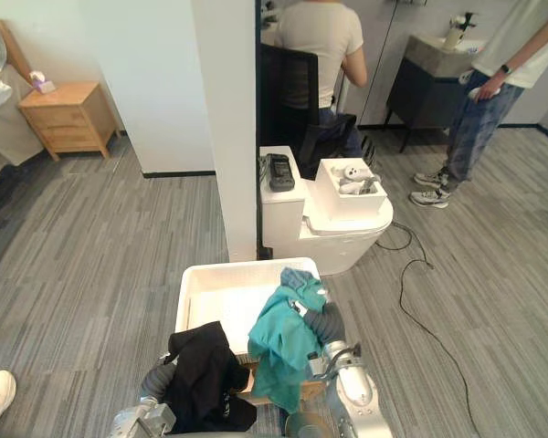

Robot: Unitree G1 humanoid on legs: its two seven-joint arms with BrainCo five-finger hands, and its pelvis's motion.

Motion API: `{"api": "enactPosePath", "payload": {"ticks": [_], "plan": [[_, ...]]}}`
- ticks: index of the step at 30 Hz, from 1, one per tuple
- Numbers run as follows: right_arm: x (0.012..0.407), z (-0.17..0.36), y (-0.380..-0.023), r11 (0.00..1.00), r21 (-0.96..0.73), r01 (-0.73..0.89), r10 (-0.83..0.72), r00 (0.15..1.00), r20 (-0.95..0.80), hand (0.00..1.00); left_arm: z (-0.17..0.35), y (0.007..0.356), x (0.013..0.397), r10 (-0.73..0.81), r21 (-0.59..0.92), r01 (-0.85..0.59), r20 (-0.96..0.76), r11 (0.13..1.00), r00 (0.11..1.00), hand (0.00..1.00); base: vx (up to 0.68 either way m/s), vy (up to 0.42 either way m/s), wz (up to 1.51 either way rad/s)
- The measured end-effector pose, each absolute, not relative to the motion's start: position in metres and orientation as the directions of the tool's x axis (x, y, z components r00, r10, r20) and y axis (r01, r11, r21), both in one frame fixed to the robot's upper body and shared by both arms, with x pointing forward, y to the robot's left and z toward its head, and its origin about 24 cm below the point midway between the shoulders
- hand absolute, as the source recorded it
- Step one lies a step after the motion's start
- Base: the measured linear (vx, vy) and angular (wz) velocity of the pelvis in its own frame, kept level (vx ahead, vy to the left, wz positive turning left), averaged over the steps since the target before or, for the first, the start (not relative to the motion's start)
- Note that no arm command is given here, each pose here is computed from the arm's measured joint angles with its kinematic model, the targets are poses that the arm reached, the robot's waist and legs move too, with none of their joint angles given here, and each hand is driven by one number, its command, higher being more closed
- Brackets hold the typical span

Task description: Tidy the bed and pick cloth on bed and put in laundry

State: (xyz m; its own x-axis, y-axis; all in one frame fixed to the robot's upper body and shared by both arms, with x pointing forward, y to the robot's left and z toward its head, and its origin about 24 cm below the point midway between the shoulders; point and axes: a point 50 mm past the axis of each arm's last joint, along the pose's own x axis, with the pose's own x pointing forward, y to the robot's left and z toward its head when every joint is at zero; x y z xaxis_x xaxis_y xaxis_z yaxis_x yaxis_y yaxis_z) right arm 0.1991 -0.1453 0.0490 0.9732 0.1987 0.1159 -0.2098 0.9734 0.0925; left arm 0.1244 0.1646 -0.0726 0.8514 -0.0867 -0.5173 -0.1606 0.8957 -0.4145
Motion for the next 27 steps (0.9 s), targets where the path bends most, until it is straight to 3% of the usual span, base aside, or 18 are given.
{"api": "enactPosePath", "payload": {"ticks": [6,11,21,27], "plan": [[0.231,0.11,-0.163,0.973,-0.063,-0.22,0.229,0.92,0.317,1.0,-0.072,0.16,0.127,-0.108,-0.425,-0.148,-0.522,0.893,0.846,1.0,0.0,0.008,0.01],[0.255,0.145,-0.16,0.957,-0.105,-0.269,0.289,0.886,0.363,1.0,-0.069,0.155,0.136,-0.117,-0.441,-0.134,-0.495,0.887,0.861,1.0,0.04,0.027,0.03],[0.283,0.127,-0.113,0.907,-0.096,-0.41,0.421,0.895,0.15,1.0,-0.068,0.152,0.141,-0.13,-0.449,-0.124,-0.495,0.885,0.859,1.0,-0.01,0.006,0.16],[0.291,0.088,-0.086,0.928,-0.001,-0.372,0.372,0.928,-0.009,1.0,-0.061,0.153,0.156,-0.127,-0.442,-0.102,-0.458,0.891,0.88,1.0,-0.01,-0.024,0.1]]}}
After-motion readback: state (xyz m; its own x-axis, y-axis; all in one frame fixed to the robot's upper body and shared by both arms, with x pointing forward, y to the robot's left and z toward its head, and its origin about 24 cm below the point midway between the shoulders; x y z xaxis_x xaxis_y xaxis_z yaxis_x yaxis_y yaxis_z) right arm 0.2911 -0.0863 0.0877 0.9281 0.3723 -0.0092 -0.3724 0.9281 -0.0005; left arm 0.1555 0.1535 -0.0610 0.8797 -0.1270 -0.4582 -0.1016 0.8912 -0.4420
